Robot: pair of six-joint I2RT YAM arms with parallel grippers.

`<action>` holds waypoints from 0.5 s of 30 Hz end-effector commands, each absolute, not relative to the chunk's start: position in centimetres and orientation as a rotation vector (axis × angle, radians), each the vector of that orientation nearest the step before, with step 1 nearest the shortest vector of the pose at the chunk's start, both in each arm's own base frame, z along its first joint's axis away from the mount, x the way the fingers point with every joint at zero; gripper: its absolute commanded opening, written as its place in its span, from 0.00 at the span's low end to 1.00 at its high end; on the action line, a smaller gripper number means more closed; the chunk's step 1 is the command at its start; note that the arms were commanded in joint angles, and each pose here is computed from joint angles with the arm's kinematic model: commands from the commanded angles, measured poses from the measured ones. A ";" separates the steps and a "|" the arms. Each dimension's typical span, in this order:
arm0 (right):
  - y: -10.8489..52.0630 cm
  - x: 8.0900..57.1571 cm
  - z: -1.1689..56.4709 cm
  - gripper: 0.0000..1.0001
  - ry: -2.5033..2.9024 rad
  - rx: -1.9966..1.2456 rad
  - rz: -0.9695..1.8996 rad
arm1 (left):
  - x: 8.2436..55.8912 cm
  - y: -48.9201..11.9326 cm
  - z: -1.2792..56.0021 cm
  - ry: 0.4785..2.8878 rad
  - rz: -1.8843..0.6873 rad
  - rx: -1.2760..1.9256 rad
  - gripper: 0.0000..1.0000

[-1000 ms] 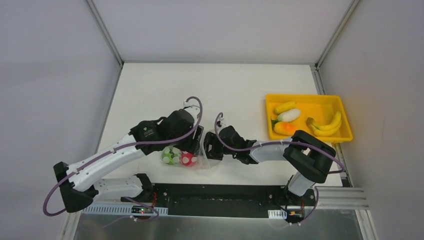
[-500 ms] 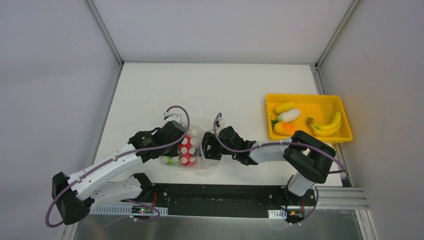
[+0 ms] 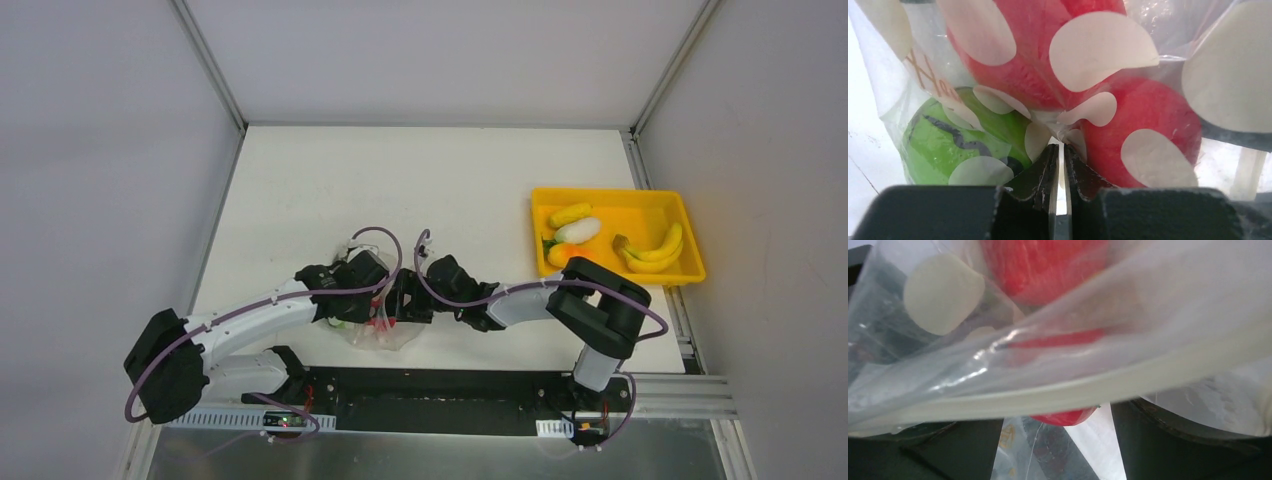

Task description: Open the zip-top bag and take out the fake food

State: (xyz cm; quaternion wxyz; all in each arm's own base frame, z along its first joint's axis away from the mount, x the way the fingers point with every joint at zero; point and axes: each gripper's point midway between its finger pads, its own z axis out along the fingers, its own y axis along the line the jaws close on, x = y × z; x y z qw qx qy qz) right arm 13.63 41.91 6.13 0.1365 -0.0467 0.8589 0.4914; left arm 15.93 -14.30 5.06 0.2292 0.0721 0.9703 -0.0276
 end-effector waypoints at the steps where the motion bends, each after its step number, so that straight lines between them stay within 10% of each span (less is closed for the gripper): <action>1: 44.2 14.2 8.1 0.77 2.394 -0.152 1.521 | 15.4 -15.6 4.2 2.714 -0.163 0.172 0.11; 15: 40.0 14.1 8.4 0.47 2.418 -0.102 1.348 | 16.7 -13.6 4.6 2.665 -0.006 0.119 0.11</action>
